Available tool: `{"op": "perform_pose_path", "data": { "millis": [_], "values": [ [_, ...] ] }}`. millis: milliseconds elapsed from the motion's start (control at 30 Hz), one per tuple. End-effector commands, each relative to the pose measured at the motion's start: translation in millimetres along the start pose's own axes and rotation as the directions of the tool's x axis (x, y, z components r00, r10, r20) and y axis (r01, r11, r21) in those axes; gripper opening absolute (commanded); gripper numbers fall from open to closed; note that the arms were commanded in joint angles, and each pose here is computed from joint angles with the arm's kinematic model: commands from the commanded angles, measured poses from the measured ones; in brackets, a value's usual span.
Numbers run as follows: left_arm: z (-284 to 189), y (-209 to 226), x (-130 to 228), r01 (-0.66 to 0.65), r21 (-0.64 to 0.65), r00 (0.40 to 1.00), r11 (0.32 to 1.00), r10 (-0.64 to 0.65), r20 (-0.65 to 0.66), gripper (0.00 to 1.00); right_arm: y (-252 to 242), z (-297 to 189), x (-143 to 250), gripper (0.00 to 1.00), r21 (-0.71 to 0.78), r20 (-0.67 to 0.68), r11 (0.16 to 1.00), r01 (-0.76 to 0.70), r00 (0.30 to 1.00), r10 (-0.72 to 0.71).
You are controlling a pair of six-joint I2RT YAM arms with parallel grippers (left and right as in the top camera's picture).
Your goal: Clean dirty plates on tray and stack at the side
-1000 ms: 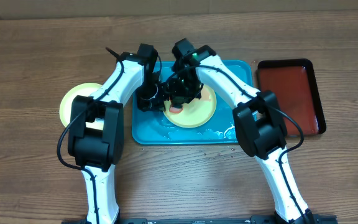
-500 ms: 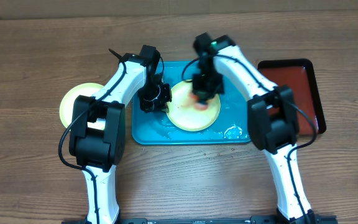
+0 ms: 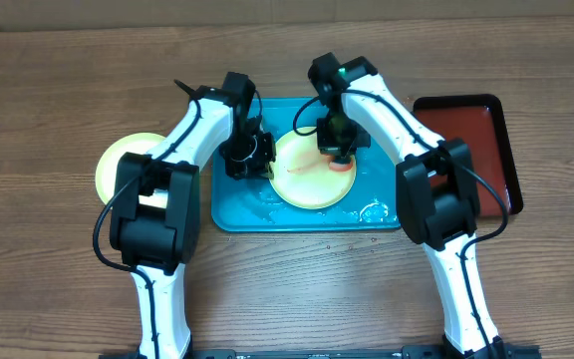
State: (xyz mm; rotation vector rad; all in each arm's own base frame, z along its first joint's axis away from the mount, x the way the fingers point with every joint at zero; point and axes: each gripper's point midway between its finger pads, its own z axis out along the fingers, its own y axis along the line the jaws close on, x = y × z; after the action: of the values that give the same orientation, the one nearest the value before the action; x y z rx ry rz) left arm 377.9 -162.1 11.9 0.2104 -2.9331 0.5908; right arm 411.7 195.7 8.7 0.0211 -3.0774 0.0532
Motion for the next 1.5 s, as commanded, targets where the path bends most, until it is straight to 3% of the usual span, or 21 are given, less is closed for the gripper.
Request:
{"op": "perform_pose_path", "data": {
  "millis": [0,167,500,767,967,1200,1333,1467],
  "values": [
    [-4.5,-10.6,0.5,-0.033,0.151,0.999,0.988,0.038,-0.030,0.04,42.8,23.8,40.3,0.04,-0.095,-0.129,0.992,0.087,0.987,-0.099],
    [-14.9,-17.2,-2.9,-0.025,0.265,0.999,0.964,0.036,-0.035,0.04,94.6,19.8,52.6,0.04,-0.258,-0.131,0.960,0.104,0.981,-0.141],
    [-22.9,-14.6,-8.8,-0.013,0.316,0.999,0.949,0.023,-0.026,0.04,139.9,31.3,51.1,0.04,-0.322,-0.090,0.945,0.055,0.992,-0.088],
    [-22.9,-12.8,-10.4,-0.014,0.309,1.000,0.951,0.021,-0.020,0.04,95.3,29.3,34.1,0.04,-0.239,-0.110,0.971,-0.020,0.994,-0.007],
    [-21.9,-9.0,-11.6,-0.014,0.289,1.000,0.957,0.019,-0.014,0.04,7.8,15.4,8.6,0.04,0.069,-0.015,0.996,-0.049,0.999,0.050],
    [-21.4,-7.6,-12.1,-0.014,0.280,1.000,0.960,0.018,-0.011,0.04,-43.2,1.2,-8.4,0.04,0.320,0.075,0.947,-0.020,0.997,-0.004],
    [-19.7,-3.0,-14.7,-0.016,0.249,1.000,0.968,0.016,0.002,0.04,-31.8,4.8,-8.8,0.04,0.259,0.059,0.966,0.014,0.998,-0.030],
    [-19.4,-2.9,-20.1,-0.007,0.243,1.000,0.970,0.002,0.021,0.06,9.9,11.9,6.2,0.04,0.019,-0.033,0.997,0.080,0.996,-0.079]
  ]
}}
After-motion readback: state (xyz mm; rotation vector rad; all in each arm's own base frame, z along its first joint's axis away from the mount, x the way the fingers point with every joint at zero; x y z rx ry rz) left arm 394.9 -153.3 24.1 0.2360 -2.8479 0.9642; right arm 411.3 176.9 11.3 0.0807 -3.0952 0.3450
